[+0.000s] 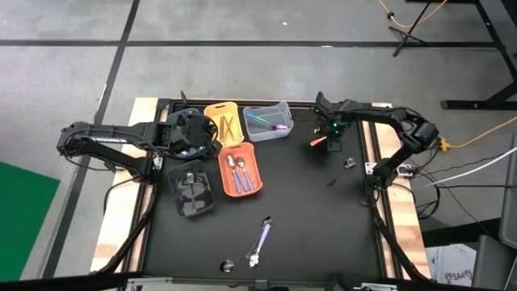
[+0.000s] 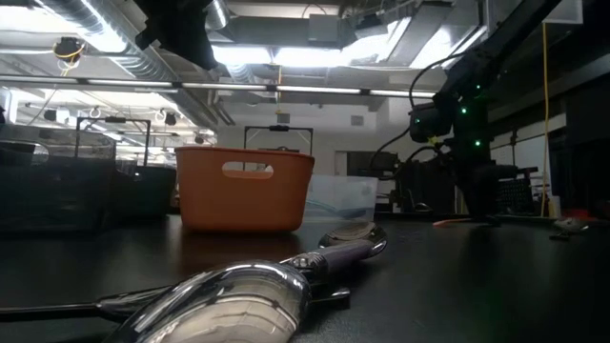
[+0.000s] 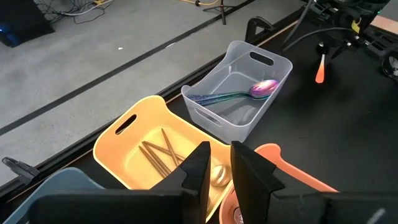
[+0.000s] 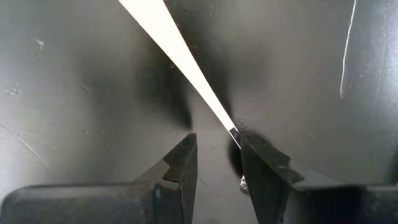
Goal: Sort silverware by color (type)
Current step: Put the orange spoon into the blue bin
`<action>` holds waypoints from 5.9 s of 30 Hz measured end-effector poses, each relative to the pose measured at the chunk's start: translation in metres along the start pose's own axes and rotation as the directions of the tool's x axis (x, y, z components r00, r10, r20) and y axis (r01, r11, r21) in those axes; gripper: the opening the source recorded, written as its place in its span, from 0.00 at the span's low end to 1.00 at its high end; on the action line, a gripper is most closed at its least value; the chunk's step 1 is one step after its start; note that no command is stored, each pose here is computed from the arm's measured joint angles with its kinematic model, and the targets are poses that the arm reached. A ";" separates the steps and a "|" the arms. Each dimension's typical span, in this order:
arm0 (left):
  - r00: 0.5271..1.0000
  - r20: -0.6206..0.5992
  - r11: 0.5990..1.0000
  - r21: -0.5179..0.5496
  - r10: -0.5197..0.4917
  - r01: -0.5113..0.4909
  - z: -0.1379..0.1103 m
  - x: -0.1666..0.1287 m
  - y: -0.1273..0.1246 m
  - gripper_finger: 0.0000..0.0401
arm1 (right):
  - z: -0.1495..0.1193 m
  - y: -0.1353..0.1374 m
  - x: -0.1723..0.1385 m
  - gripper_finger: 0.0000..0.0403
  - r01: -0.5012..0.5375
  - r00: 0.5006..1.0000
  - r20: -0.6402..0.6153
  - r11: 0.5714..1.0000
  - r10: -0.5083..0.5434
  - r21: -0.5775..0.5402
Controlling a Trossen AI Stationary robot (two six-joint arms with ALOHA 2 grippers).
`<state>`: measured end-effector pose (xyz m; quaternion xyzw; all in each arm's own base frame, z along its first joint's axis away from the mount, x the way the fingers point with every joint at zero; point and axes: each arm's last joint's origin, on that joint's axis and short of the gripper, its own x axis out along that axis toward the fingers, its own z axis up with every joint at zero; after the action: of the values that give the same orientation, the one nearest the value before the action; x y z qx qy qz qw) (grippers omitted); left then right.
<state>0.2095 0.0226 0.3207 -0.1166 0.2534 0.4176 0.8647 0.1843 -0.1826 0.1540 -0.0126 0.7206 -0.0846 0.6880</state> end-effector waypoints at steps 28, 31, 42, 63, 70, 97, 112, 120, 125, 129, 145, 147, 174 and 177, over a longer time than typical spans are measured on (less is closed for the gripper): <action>1.000 0.009 1.000 -0.014 -0.006 0.006 0.001 0.000 -0.001 0.14 | 0.009 -0.007 -0.004 0.29 0.053 0.995 0.082 0.997 -0.048 -0.057; 1.000 0.010 1.000 -0.014 -0.006 0.006 0.001 0.000 -0.001 0.14 | 0.009 -0.008 -0.004 0.29 0.061 0.995 0.089 0.995 -0.054 -0.077; 1.000 0.009 1.000 -0.014 -0.006 0.006 0.001 0.000 -0.001 0.14 | 0.010 -0.008 -0.001 0.29 0.057 0.996 0.077 0.984 -0.045 -0.169; 1.000 0.009 1.000 -0.014 -0.006 0.006 0.001 0.000 -0.001 0.14 | 0.012 -0.008 0.013 0.01 0.046 0.999 0.007 0.984 -0.046 -0.172; 1.000 0.009 1.000 -0.015 -0.006 0.006 0.001 0.000 -0.001 0.14 | 0.011 -0.009 0.010 0.01 0.063 0.998 0.004 0.984 -0.063 -0.166; 0.991 0.118 0.991 -0.112 -0.063 0.076 0.014 -0.001 -0.007 0.14 | 0.065 -0.026 -0.123 0.00 -0.310 0.636 0.725 0.948 0.264 -0.074; 0.871 0.128 0.863 0.267 -0.474 0.430 0.021 0.034 -0.064 0.14 | 0.117 0.058 -0.155 0.00 -0.226 0.356 0.732 0.813 0.581 -0.536; 0.800 0.121 0.768 0.393 -0.588 0.505 0.015 0.056 -0.088 0.14 | 0.126 0.097 -0.163 0.00 -0.192 0.332 0.674 0.747 0.660 -0.637; 0.723 0.085 0.671 0.458 -0.686 0.583 0.014 0.056 -0.094 0.14 | 0.128 0.113 -0.165 0.00 -0.183 0.327 0.645 0.716 0.690 -0.673; 0.670 0.080 0.617 0.482 -0.738 0.622 0.015 0.054 -0.096 0.14 | 0.130 0.120 -0.168 0.00 -0.164 0.315 0.638 0.703 0.702 -0.692; 0.589 0.059 0.528 0.520 -0.806 0.671 0.016 0.051 -0.098 0.14 | 0.132 0.127 -0.178 0.00 -0.113 0.183 0.579 0.602 0.795 -0.791; 0.574 0.062 0.517 0.522 -0.816 0.679 0.017 0.051 -0.099 0.14 | 0.133 0.127 -0.178 0.00 -0.111 0.190 0.587 0.611 0.787 -0.783; 0.535 0.136 0.492 0.623 -0.834 0.608 0.018 0.036 -0.110 0.05 | 0.134 0.125 -0.176 0.00 -0.099 0.225 0.630 0.661 0.743 -0.744; 0.538 0.137 0.495 0.622 -0.831 0.606 0.018 0.036 -0.110 0.02 | 0.134 0.125 -0.176 0.00 -0.100 0.226 0.630 0.661 0.743 -0.744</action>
<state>0.3204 -0.0147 0.3151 0.1093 0.0845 -0.0625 0.9884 0.3388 -0.0494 0.3059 -0.0476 0.1731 0.3557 0.9172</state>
